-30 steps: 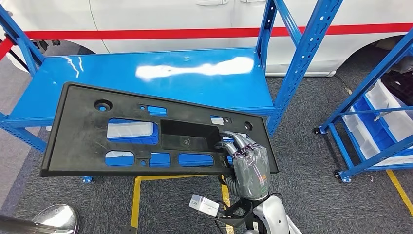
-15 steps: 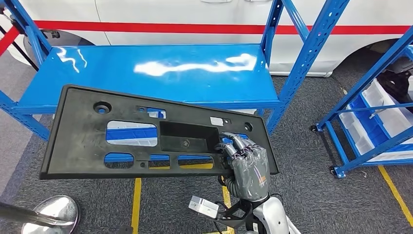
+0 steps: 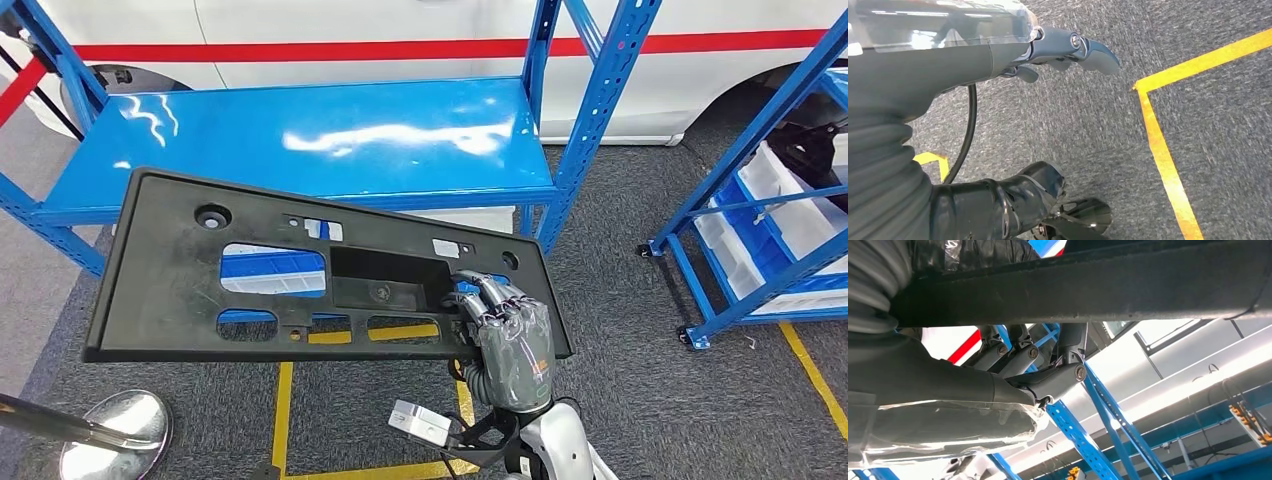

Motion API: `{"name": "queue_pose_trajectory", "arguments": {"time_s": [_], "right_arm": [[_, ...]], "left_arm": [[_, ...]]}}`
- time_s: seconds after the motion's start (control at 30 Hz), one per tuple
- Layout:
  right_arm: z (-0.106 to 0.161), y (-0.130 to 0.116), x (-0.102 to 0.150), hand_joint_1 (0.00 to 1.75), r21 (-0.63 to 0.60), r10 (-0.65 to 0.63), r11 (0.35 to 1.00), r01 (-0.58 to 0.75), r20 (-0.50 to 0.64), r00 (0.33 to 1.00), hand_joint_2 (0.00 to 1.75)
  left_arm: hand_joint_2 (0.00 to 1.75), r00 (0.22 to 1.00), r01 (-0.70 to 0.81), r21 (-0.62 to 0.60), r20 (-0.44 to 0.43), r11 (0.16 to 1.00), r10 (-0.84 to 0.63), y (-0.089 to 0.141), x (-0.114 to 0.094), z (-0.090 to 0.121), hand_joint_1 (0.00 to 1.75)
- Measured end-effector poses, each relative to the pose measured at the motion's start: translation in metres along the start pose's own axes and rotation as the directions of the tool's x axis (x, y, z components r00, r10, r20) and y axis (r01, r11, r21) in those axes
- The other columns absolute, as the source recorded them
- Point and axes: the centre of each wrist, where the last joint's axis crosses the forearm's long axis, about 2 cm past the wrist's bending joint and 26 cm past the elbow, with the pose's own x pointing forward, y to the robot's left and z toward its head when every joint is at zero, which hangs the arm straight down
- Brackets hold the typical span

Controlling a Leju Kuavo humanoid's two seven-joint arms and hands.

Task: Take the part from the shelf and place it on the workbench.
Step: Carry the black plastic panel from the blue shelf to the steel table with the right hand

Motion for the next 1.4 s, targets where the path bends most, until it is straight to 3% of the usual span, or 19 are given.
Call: {"name": "queue_pose_trajectory", "arguments": {"time_s": [1.4], "right_arm": [[0.0014, 0.0005, 0.0, 1.75, 0.005, -0.035, 0.999, 0.035, -0.005, 0.999, 1.75]], "left_arm": [[1.75, 1.0, 0.003, 0.002, 0.002, 1.0, -0.003, -0.0004, 0.0024, -0.0007, 0.0]]}}
